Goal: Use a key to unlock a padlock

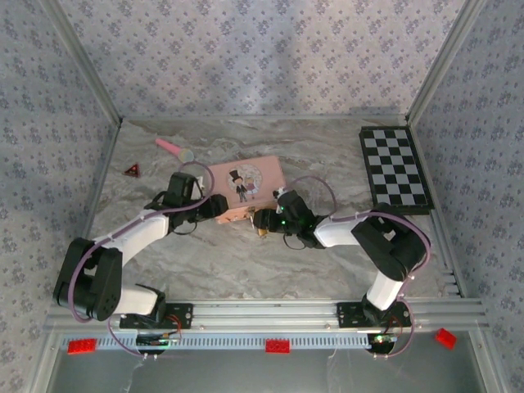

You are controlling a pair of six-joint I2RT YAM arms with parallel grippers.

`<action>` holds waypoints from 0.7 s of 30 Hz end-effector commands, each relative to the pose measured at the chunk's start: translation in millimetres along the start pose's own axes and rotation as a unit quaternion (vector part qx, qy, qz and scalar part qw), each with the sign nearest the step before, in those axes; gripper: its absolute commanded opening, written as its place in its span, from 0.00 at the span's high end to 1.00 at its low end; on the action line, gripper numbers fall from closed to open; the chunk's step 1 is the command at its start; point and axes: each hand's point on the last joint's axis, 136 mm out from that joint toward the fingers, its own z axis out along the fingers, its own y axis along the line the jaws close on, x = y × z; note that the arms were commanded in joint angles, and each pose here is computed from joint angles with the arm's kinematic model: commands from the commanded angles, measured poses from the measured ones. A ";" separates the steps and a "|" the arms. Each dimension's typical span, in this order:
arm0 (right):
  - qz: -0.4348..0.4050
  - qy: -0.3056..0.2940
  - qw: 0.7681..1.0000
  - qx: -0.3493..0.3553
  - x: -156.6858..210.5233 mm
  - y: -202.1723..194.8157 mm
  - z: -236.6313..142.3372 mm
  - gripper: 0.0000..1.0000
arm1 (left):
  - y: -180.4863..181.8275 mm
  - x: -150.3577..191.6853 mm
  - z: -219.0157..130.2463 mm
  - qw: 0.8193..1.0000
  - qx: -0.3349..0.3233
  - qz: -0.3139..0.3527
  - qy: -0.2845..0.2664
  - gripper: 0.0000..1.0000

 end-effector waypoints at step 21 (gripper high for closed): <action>0.087 -0.009 0.993 -0.075 22.5 4.1 -11.8 0.70 | -29.0 19.1 10.5 0.999 0.024 -0.022 -0.011 0.38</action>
